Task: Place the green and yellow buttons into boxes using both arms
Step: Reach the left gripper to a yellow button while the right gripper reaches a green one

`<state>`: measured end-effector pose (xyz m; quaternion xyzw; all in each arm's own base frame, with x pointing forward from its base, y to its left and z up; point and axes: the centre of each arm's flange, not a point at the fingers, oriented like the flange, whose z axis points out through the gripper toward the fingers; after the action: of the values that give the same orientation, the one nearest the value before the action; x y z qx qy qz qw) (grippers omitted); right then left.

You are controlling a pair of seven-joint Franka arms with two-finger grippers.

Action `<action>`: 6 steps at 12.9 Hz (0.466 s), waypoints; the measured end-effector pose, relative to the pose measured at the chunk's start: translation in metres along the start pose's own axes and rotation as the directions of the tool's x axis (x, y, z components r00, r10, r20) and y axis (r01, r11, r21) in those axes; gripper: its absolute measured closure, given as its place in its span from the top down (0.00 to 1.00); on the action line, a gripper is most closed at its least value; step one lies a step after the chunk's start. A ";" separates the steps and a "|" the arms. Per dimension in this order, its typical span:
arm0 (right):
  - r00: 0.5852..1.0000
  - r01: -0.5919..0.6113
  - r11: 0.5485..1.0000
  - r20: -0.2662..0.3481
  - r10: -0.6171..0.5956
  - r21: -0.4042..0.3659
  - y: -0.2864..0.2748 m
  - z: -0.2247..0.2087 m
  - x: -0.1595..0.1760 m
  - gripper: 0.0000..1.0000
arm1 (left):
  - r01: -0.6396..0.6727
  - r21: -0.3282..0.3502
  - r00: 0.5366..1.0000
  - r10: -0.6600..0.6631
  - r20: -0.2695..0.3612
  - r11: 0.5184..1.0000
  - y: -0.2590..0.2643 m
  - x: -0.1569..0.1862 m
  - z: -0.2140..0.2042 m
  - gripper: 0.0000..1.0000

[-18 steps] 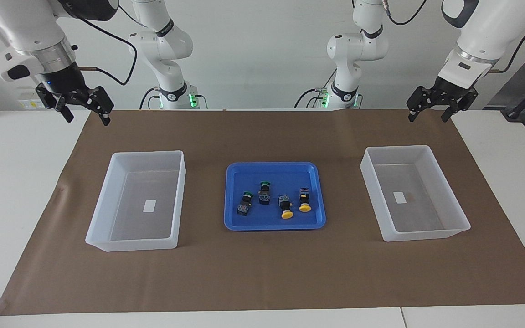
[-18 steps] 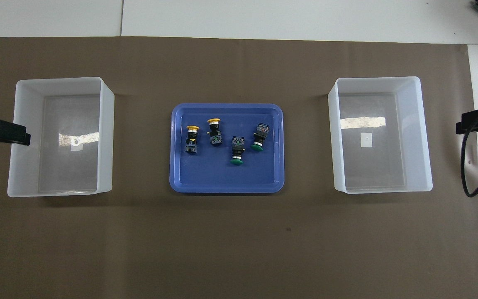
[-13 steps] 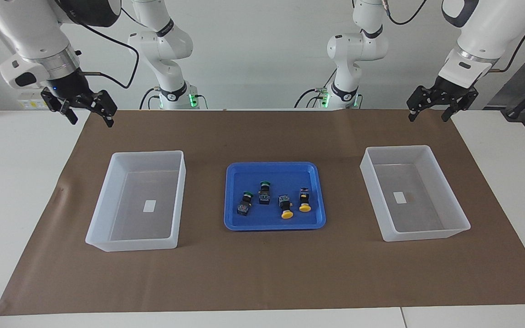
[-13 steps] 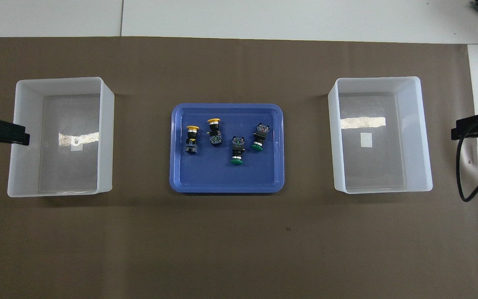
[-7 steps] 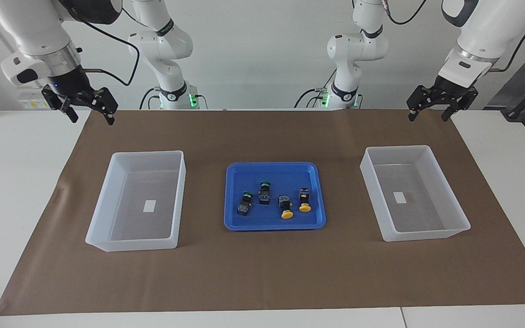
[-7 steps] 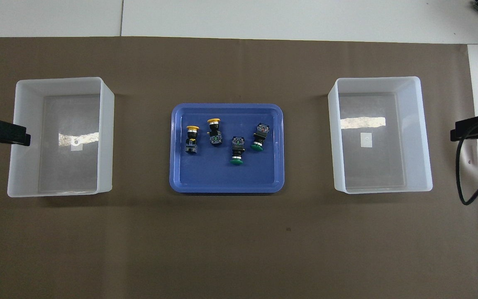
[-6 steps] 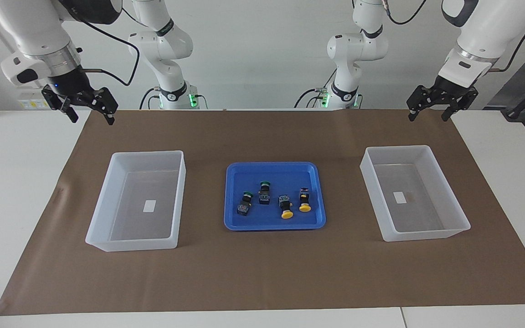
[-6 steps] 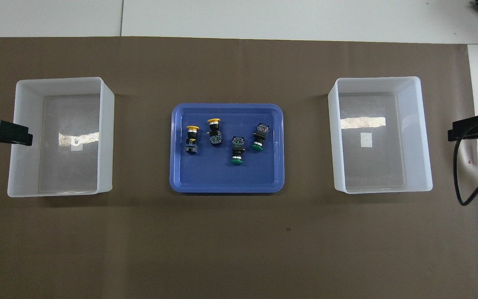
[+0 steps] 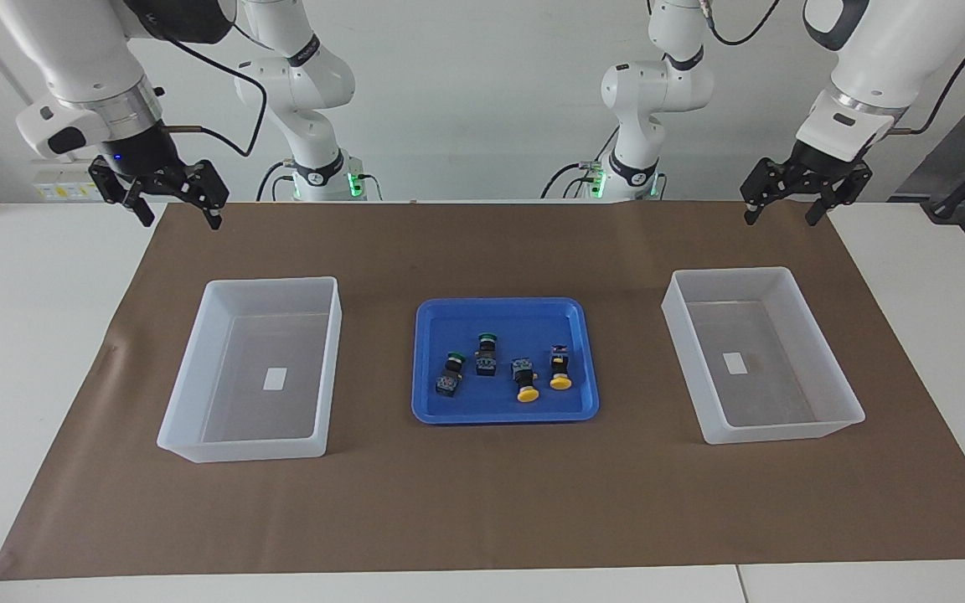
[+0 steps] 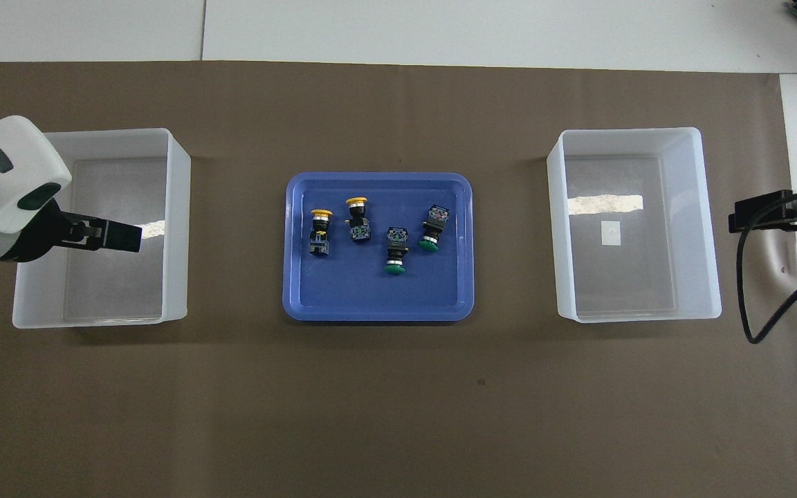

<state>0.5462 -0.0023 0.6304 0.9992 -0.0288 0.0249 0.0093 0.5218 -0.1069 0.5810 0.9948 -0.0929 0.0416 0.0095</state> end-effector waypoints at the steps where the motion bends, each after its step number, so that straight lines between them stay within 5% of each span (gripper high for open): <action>1: 1.000 -0.007 1.000 -0.017 0.007 0.002 -0.014 0.003 0.003 1.00 | 0.006 -0.002 1.000 -0.006 -0.011 1.000 0.014 0.000 0.011 1.00; 6: 0.997 -0.054 0.999 -0.048 0.054 0.010 -0.089 0.069 0.039 1.00 | 0.081 -0.023 0.996 -0.081 -0.033 0.996 0.093 0.009 0.093 1.00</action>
<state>0.5934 0.0828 0.5616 0.9972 -0.0554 0.0492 0.0050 0.5214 -0.2025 0.4903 0.9967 -0.0527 0.0568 0.0234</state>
